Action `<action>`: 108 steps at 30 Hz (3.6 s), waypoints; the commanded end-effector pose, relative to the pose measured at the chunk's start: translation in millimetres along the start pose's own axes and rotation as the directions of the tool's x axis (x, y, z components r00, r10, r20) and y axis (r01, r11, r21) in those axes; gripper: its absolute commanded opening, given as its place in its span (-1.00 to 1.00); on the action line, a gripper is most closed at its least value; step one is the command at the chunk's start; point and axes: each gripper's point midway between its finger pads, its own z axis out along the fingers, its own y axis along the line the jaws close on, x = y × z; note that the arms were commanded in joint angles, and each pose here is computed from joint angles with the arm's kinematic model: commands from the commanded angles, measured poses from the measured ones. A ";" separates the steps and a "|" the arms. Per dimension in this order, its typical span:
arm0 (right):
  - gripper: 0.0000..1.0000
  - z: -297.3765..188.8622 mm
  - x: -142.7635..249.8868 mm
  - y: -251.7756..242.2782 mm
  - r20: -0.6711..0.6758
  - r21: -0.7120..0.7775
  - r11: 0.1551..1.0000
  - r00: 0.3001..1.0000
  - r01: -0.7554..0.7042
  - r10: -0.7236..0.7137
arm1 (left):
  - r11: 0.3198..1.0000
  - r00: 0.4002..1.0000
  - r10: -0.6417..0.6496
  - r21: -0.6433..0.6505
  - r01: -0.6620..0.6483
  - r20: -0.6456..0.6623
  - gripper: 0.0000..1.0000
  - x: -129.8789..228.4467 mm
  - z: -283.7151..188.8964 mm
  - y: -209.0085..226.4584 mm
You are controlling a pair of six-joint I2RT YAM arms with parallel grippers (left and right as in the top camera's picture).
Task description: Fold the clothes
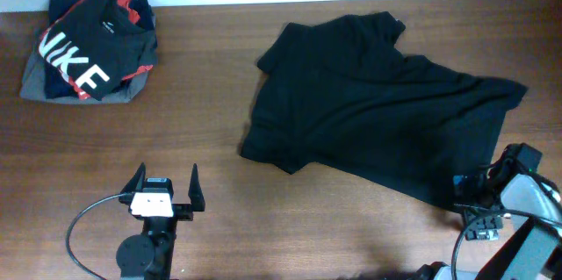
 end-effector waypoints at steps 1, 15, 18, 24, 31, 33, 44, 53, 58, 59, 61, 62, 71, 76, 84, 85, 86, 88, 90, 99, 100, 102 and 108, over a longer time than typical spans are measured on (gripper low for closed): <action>0.87 21.1 8.2 -12.6 -0.050 0.071 0.997 0.999 -0.009 0.012 | 1.000 1.000 0.015 -0.016 -0.015 -0.001 0.99 2.2 0.1 3.1; -0.08 22.0 5.9 -12.0 -0.045 0.077 0.997 0.999 -0.007 0.011 | 1.000 1.000 0.015 -0.016 -0.015 -0.001 0.98 2.1 0.1 3.1; -0.09 19.6 2.4 -10.6 -0.034 0.080 0.997 0.999 -0.008 0.011 | 1.000 1.000 0.015 -0.016 -0.015 -0.001 0.98 2.1 0.1 3.1; -0.08 12.6 -2.3 -5.2 -0.030 0.077 0.997 1.000 -0.007 0.010 | 1.000 1.000 0.015 -0.016 -0.015 -0.001 0.98 2.1 0.1 3.1; -0.08 10.4 -3.4 -3.9 -0.032 0.076 0.997 0.999 0.013 -0.011 | 1.000 1.000 0.015 -0.016 -0.015 -0.001 0.98 2.1 0.1 3.1; -0.08 10.5 -3.8 -3.4 -0.030 0.074 0.997 0.999 0.019 -0.017 | 1.000 1.000 0.015 -0.016 -0.015 -0.001 0.99 2.1 0.1 3.1; -0.05 9.7 -5.0 -1.8 -0.027 0.070 0.997 0.999 0.019 -0.017 | 1.000 1.000 0.010 -0.002 -0.010 0.022 0.98 -3.6 0.1 0.7; -0.03 7.9 -7.2 1.3 -0.024 0.061 0.997 0.999 0.044 -0.043 | 0.932 0.977 -0.087 0.362 0.010 0.196 0.98 -58.4 -18.8 -59.5; -0.03 5.9 -9.5 4.7 -0.019 0.052 0.998 0.999 0.044 -0.043 | 0.954 0.988 -0.097 0.295 0.057 0.124 0.98 -81.0 -17.9 -47.0; -0.03 5.7 -9.3 5.2 -0.020 0.051 0.998 0.999 0.044 -0.043 | 0.962 0.993 -0.097 0.262 0.075 0.074 0.99 -82.9 -15.7 -41.6; -0.03 5.4 -9.3 5.1 -0.021 0.052 0.998 0.999 0.044 -0.043 | 0.973 0.996 -0.083 0.215 0.088 -0.030 0.98 -82.8 -10.3 -34.5; -0.03 5.3 -9.4 5.1 -0.020 0.052 0.998 0.999 0.044 -0.043 | 0.974 0.994 -0.061 0.211 0.078 -0.088 0.98 -82.2 -7.2 -34.3; -0.03 4.9 -5.9 0.6 -0.036 0.070 0.997 0.998 0.045 -0.043 | 0.835 0.927 -0.038 0.498 0.235 -0.373 0.98 -105.5 22.4 -88.8; -0.03 3.6 -4.9 -0.8 -0.042 0.077 0.996 0.998 0.046 -0.043 | 0.856 0.839 -0.053 0.407 0.318 -0.542 0.98 -85.2 52.4 -87.4; -0.03 1.4 -4.9 1.5 -0.048 0.072 0.996 0.998 0.046 -0.042 | 0.849 0.561 0.069 0.344 0.401 -0.825 0.99 -16.1 74.4 -123.8; -0.03 1.3 -4.9 1.5 -0.048 0.071 0.996 0.998 0.046 -0.042 | 0.834 0.530 0.080 0.348 0.428 -0.844 0.99 -6.8 74.4 -130.7; -0.03 1.3 -4.6 1.2 -0.049 0.073 0.996 0.998 0.046 -0.042 | 0.821 0.512 0.084 0.351 0.451 -0.855 0.99 -1.3 75.2 -135.3; -0.03 1.2 -4.1 0.2 -0.051 0.077 0.996 0.998 0.047 -0.043 | 0.807 0.475 0.082 0.338 0.484 -0.876 0.99 10.9 78.4 -140.6; -0.03 1.1 -3.7 -0.2 -0.053 0.079 0.996 0.998 0.046 -0.042 | 0.847 0.421 0.049 0.261 0.463 -0.906 0.99 28.6 83.3 -132.1; -0.03 0.8 -2.0 1.7 -0.064 0.068 0.997 0.997 0.046 -0.041 | 0.889 0.361 0.010 0.173 0.424 -0.932 0.99 66.1 102.7 -124.5; -0.03 0.8 -1.4 2.3 -0.067 0.065 0.997 0.997 0.045 -0.041 | 0.888 0.361 0.010 0.174 0.425 -0.933 0.99 69.3 105.2 -125.3; -0.03 0.8 -0.9 2.6 -0.070 0.063 0.997 0.997 0.045 -0.041 | 0.889 0.352 0.013 0.172 0.425 -0.936 0.99 75.8 107.2 -126.9; -0.03 0.9 -1.5 3.3 -0.067 0.060 0.997 0.997 0.045 -0.041 | 0.886 0.315 0.054 0.191 0.423 -0.948 0.98 93.2 103.8 -140.9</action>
